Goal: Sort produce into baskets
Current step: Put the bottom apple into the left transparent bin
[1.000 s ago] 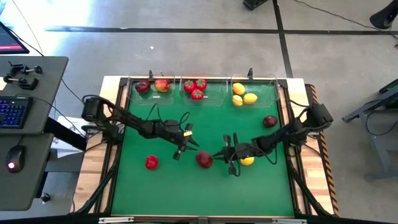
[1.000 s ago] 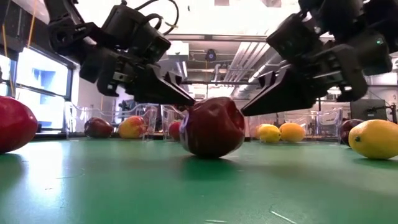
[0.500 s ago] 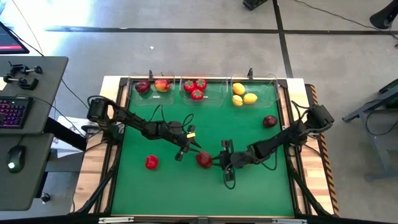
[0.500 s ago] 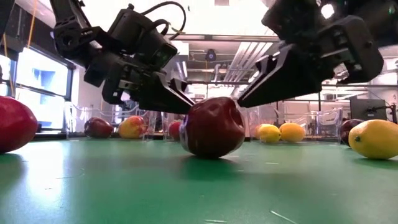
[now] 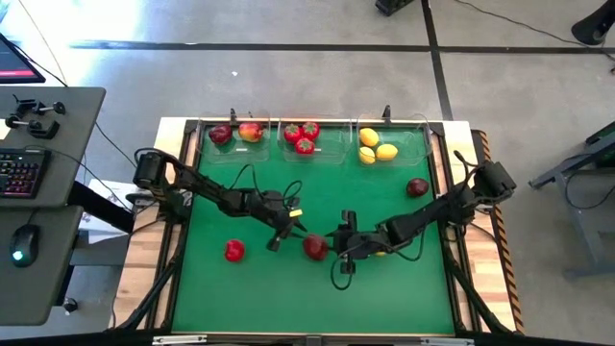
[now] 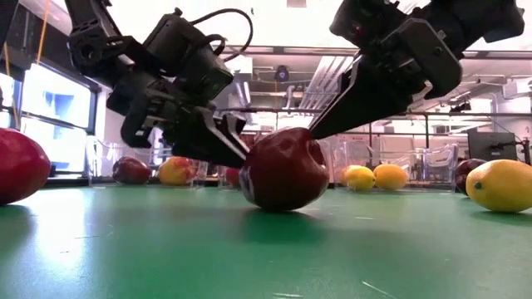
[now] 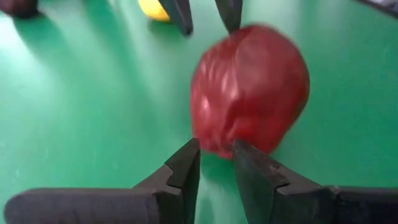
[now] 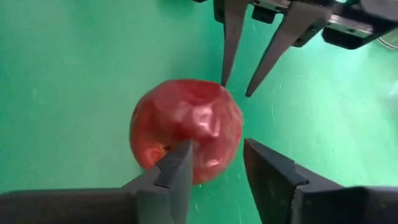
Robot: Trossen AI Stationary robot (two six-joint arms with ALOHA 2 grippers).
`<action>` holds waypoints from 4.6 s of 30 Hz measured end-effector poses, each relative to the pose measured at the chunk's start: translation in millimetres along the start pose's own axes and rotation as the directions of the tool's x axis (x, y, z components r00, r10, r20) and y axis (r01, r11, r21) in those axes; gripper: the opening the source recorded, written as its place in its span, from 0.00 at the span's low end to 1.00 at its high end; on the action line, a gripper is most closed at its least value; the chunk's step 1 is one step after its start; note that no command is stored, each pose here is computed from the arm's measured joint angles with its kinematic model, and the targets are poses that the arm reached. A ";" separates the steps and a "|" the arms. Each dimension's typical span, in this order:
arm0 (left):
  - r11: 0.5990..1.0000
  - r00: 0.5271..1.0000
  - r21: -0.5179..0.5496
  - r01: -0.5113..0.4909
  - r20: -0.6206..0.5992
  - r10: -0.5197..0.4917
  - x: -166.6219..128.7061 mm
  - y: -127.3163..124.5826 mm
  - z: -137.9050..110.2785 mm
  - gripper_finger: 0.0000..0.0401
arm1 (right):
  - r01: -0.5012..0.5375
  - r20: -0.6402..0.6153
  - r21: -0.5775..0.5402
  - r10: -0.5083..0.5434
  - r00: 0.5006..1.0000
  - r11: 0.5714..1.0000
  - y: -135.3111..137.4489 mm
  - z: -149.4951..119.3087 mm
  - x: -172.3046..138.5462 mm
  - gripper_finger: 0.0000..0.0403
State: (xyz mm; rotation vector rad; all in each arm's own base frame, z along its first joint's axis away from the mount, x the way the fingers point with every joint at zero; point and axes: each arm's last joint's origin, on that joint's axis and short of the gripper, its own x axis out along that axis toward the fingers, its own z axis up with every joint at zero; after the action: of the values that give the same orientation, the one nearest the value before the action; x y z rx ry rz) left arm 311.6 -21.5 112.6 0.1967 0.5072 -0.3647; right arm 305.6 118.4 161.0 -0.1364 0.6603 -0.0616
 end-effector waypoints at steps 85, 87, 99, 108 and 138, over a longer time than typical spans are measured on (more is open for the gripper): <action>0.994 0.975 0.013 0.113 -0.195 -0.108 18.3 9.0 23.0 0.66 | -0.183 -0.060 0.039 0.185 0.981 0.982 -20.5 -15.6 23.8 0.00; 0.994 0.974 0.010 0.113 -0.200 -0.108 17.7 10.3 22.0 0.65 | -0.183 -0.061 0.040 0.185 0.981 0.982 -21.2 -15.6 24.0 0.00; 0.994 0.969 0.012 0.105 -0.224 -0.100 5.3 20.4 24.1 0.55 | -0.166 -0.090 0.037 0.168 0.982 0.986 -22.3 -18.1 24.1 0.00; 0.996 0.974 0.039 0.078 -0.218 -0.067 -22.8 26.4 42.1 0.54 | -0.164 -0.105 0.033 0.166 0.980 0.986 -22.4 -19.5 24.1 0.00; 0.995 0.921 -0.091 -0.029 -0.389 -0.009 -34.7 41.2 70.4 0.53 | -0.165 -0.109 0.024 0.166 0.980 0.986 -22.2 -19.9 24.0 0.00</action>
State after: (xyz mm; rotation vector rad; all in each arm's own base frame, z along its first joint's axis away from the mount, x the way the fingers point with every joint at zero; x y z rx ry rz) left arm 330.1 7.3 194.3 0.1795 0.9161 -0.2907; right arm 312.0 91.9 134.2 -0.0639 0.7793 0.0869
